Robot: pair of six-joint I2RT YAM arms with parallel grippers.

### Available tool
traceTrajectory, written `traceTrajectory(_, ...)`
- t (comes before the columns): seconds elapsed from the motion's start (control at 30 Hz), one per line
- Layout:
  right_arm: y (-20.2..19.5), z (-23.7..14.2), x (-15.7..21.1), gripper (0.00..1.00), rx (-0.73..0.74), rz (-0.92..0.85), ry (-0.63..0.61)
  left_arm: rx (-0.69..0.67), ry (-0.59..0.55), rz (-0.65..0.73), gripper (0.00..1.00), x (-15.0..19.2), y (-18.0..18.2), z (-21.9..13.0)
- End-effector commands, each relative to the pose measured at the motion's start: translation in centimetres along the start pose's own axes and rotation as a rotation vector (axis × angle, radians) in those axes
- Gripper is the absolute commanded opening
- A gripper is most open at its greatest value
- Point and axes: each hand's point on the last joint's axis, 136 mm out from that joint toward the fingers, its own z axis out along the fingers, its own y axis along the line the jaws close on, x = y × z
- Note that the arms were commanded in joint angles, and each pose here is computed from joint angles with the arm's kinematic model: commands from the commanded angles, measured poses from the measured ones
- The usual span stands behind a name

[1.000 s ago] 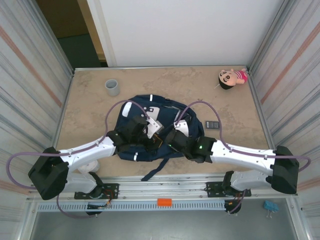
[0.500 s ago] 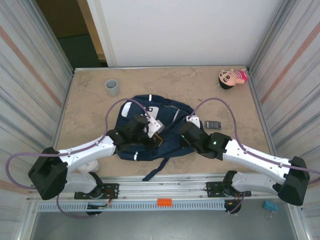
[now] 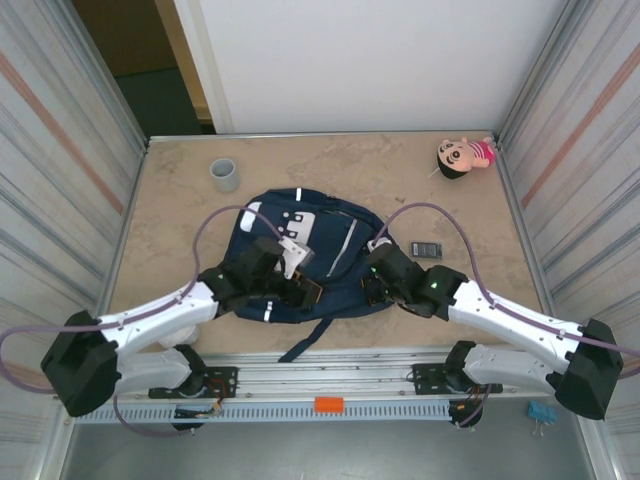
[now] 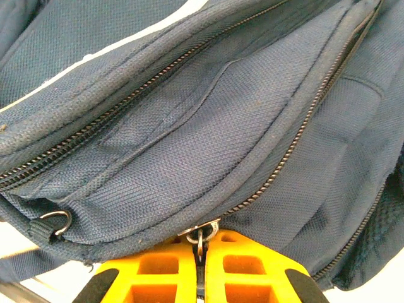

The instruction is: Pack the student bag

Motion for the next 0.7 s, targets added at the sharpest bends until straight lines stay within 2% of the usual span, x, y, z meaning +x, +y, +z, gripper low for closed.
traceTrajectory(0.0,0.0,0.2,0.4,0.0,-0.012,-0.04,0.022,-0.059,-0.085,-0.191,0.65,-0.2,1.2,-1.8)
traceTrajectory(0.2,0.9,0.5,1.0,0.0,-0.055,-0.094,0.062,-0.264,-0.112,-0.454,0.65,4.3,5.2,-5.5)
traceTrajectory(0.37,0.5,0.8,1.3,0.0,-0.031,-0.153,0.088,-0.283,-0.093,-0.619,0.72,8.0,6.2,-5.9)
traceTrajectory(0.5,1.3,0.9,1.5,0.0,-0.065,-0.182,0.1,-0.283,-0.118,-0.66,0.72,8.7,6.8,-5.1)
traceTrajectory(0.67,2.8,0.9,2.4,0.0,-0.084,-0.256,0.106,-0.348,-0.173,-0.645,0.72,7.5,8.5,-5.3)
